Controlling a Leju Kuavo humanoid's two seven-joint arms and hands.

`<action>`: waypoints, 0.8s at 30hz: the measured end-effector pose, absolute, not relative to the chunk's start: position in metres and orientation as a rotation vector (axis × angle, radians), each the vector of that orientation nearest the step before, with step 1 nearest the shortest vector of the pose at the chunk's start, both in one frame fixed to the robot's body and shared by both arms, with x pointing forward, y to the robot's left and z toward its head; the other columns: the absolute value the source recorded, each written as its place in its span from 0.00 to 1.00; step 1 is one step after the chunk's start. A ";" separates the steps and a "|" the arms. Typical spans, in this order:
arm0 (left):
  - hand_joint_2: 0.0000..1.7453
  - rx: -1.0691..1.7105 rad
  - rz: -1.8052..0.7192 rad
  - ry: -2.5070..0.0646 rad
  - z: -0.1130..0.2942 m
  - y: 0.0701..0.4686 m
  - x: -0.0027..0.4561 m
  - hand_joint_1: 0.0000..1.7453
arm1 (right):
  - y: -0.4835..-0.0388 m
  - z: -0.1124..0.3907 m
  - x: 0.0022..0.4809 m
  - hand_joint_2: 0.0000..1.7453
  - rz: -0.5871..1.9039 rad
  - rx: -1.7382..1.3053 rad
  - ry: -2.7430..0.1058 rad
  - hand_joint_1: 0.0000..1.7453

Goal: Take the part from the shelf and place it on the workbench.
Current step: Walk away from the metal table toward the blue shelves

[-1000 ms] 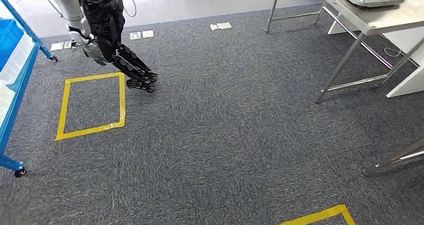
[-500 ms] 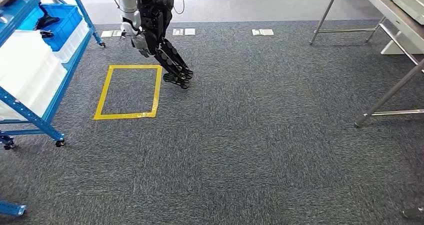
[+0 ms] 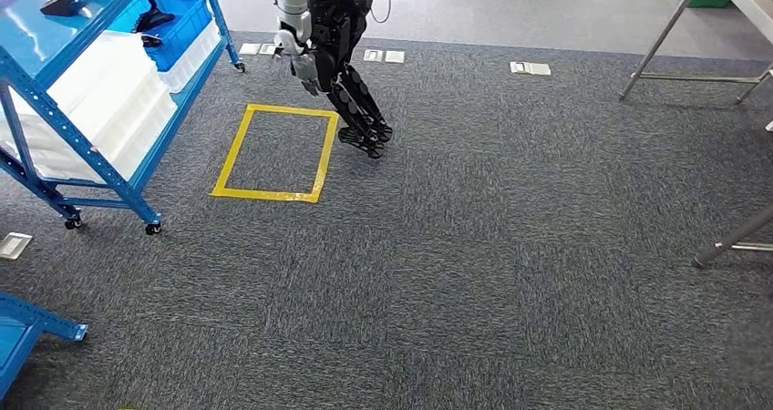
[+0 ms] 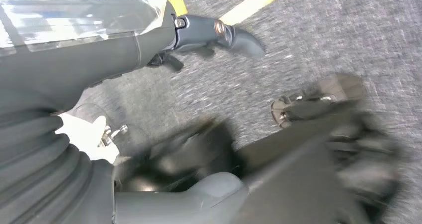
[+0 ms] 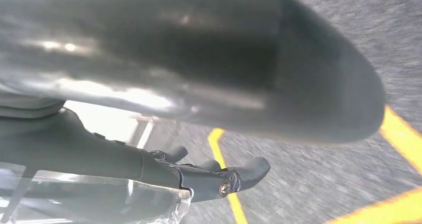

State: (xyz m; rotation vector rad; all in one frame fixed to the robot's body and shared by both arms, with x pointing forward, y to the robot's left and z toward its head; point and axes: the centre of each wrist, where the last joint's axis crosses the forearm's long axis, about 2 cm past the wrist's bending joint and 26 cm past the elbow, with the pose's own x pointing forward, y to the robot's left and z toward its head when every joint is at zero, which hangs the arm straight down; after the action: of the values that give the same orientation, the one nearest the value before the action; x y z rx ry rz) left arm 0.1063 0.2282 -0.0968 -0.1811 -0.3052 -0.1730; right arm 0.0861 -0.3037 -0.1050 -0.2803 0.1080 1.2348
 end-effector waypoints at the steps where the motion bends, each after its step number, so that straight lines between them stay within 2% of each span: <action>1: 1.00 -0.181 -0.176 -0.319 -0.098 0.242 0.108 0.00 | -0.305 -0.104 0.089 0.00 1.241 -0.285 0.106 0.00; 4: 1.00 -0.140 -0.175 -0.343 -0.100 0.282 0.108 0.00 | -0.309 -0.103 0.095 0.00 1.251 -0.304 0.101 0.00; 8: 1.00 -0.094 -0.173 -0.354 -0.102 0.306 0.098 0.00 | -0.313 -0.103 0.095 0.00 1.252 -0.316 0.101 0.00; 19: 1.00 -0.062 -0.296 -0.275 -0.088 0.333 0.048 0.00 | -0.320 -0.101 0.104 0.00 1.201 -0.335 0.108 0.00; 24: 1.00 -0.013 -0.369 -0.284 -0.075 0.337 0.047 0.00 | -0.325 -0.101 0.101 0.00 1.167 -0.335 0.120 0.00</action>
State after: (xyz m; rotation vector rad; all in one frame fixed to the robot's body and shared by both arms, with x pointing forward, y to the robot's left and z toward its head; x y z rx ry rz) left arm 0.0473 0.3374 -0.0749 -0.0132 -0.2837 -0.3686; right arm 0.1015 -0.3254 -0.1009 -0.3347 0.1198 1.1665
